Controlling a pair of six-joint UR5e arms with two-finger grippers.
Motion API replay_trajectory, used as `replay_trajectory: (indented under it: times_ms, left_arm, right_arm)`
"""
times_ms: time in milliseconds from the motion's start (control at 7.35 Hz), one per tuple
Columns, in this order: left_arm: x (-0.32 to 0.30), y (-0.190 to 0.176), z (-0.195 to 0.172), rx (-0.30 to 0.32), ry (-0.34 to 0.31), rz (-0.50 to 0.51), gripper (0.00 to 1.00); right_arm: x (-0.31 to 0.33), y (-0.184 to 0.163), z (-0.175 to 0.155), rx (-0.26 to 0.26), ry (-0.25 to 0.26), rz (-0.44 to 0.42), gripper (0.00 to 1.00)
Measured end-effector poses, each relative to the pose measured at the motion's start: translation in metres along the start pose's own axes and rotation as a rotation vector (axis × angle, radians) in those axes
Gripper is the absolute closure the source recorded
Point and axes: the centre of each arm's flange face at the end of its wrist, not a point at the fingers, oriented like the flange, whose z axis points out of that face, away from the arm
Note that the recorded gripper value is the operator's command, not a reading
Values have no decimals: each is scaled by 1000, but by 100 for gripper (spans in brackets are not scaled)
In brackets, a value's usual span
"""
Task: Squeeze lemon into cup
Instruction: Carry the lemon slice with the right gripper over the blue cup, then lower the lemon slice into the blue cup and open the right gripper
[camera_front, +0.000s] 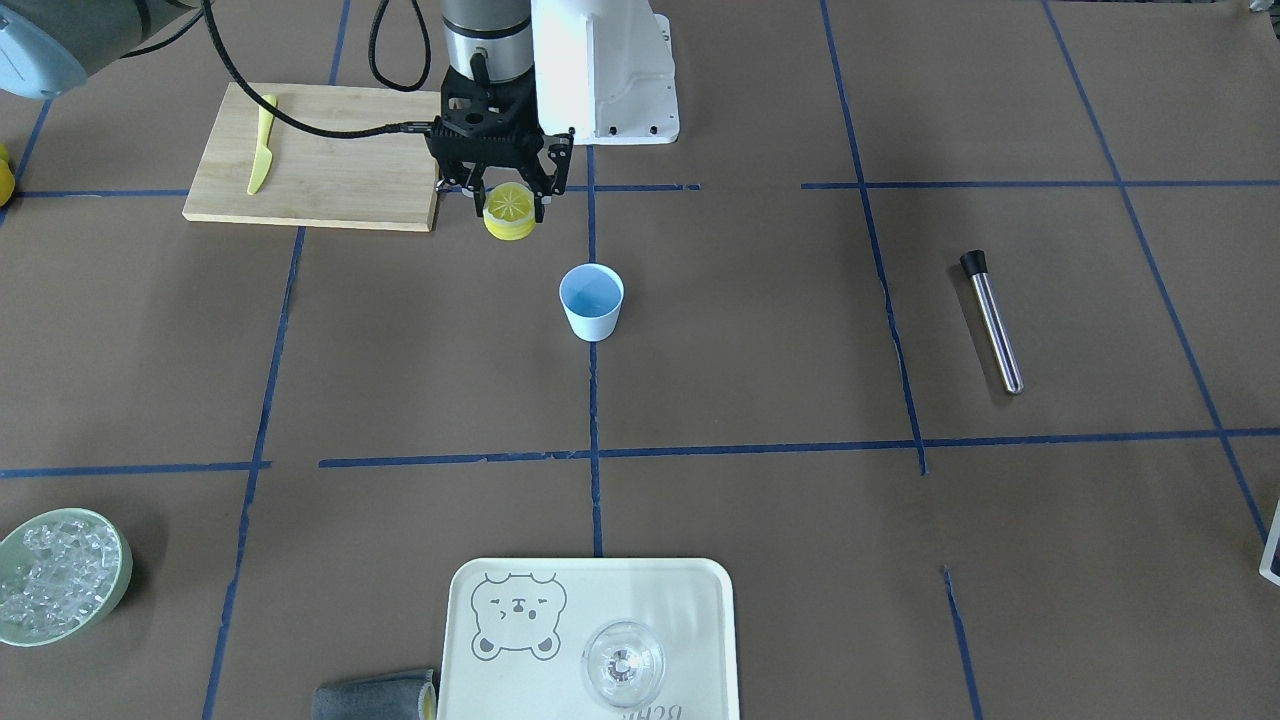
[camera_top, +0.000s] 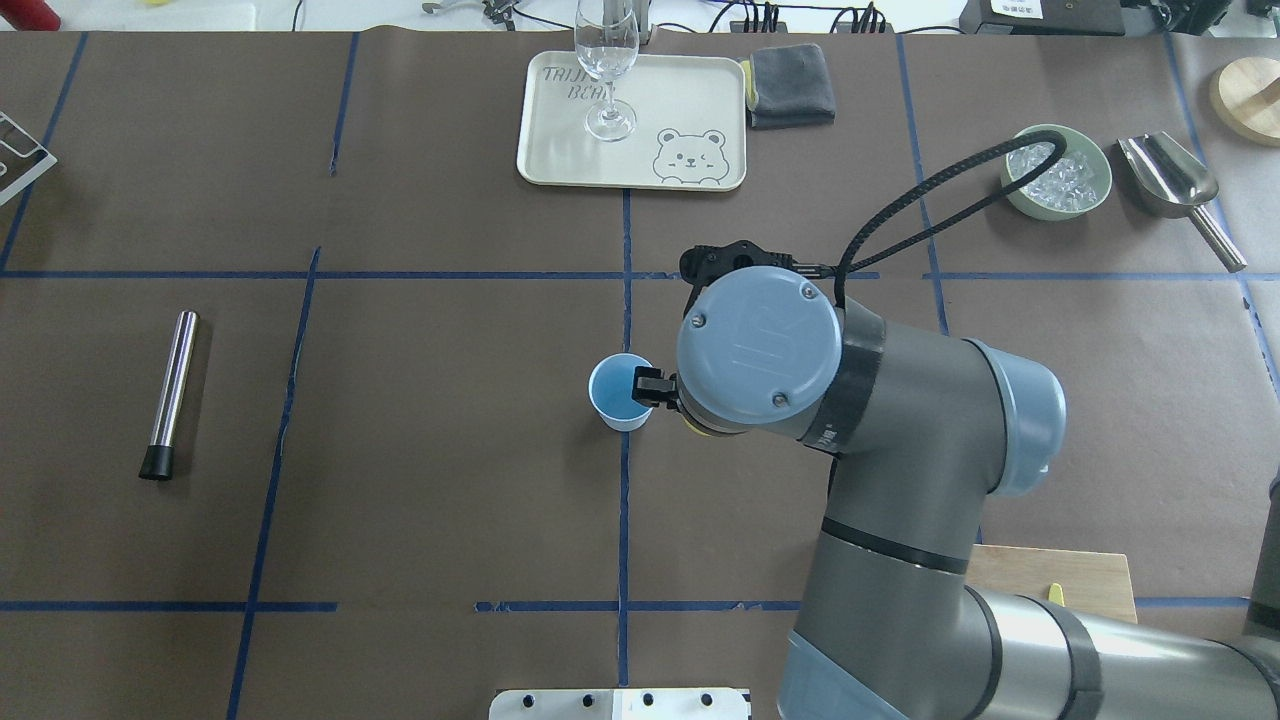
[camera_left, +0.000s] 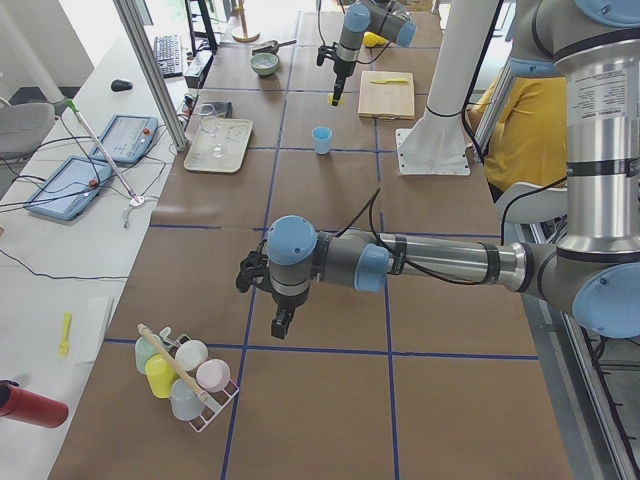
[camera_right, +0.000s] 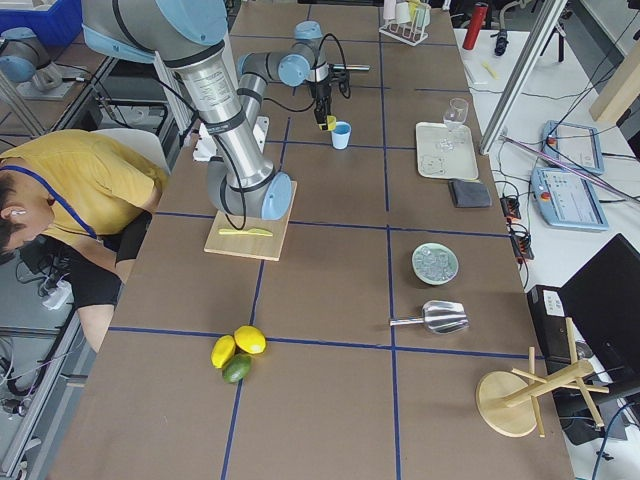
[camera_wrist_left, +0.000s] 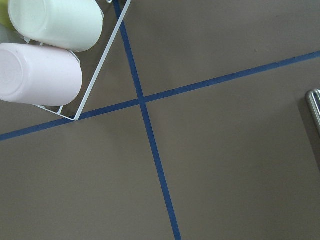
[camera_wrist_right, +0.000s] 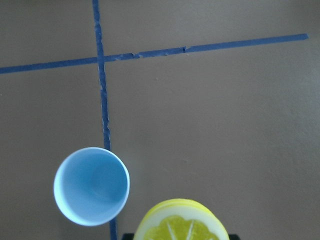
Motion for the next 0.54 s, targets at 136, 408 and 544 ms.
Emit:
replay_trajectory:
  times_ms: [136,408,544]
  left_arm:
    - [0,1,1,-2,1,-1,0]
    - [-1,3,1,-4,2,-3,0]
    - [-1,3,2,-4,2,-4,0]
  right_arm:
    - [-23,-14,4,3,11,11,100]
    - [-66,-36,16,5,35,26,100]
    - [-81,-41,24,5,42,29,100]
